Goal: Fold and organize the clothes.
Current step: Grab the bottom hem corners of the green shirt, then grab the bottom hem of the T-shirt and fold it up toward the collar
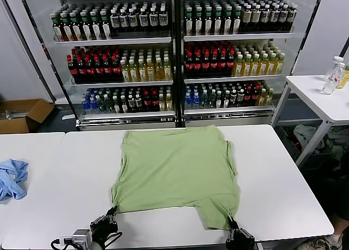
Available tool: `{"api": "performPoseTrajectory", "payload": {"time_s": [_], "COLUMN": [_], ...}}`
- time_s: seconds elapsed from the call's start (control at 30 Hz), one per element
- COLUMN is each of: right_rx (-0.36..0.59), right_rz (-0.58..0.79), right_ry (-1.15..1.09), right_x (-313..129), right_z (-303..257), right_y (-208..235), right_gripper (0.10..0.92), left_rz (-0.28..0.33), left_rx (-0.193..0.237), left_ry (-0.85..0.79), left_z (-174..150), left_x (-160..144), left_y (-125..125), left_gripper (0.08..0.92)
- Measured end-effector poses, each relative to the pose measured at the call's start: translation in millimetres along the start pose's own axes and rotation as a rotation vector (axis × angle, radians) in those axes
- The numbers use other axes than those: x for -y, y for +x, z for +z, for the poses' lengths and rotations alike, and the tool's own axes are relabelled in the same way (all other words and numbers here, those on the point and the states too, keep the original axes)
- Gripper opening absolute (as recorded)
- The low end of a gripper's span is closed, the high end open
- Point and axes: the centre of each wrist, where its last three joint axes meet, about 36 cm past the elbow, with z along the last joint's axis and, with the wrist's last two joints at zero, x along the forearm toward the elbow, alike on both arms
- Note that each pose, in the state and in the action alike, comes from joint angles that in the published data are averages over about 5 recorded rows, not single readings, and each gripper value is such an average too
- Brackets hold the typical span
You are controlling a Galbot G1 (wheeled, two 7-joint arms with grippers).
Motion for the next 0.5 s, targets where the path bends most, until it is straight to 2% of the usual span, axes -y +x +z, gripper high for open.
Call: {"api": "performPoseTrajectory", "payload": {"time_s": [0.2, 0.5], "right_rx": [0.071, 0.143], "right_rz": [-0.006, -0.016], "right_ry": [0.006, 0.022], "right_x": [11, 26], "right_z": [-17, -38], "right_y": [-10, -51], "right_gripper": [0.116, 0.116], "left_rz": [0.026, 0.056], "left_rx": [0.085, 0.137], "left_ry": [0.007, 0.007], "left_z": [-18, -33], "left_x": [-2, -4], "left_y": [1, -15], "left_gripper": [0.085, 0.085]}}
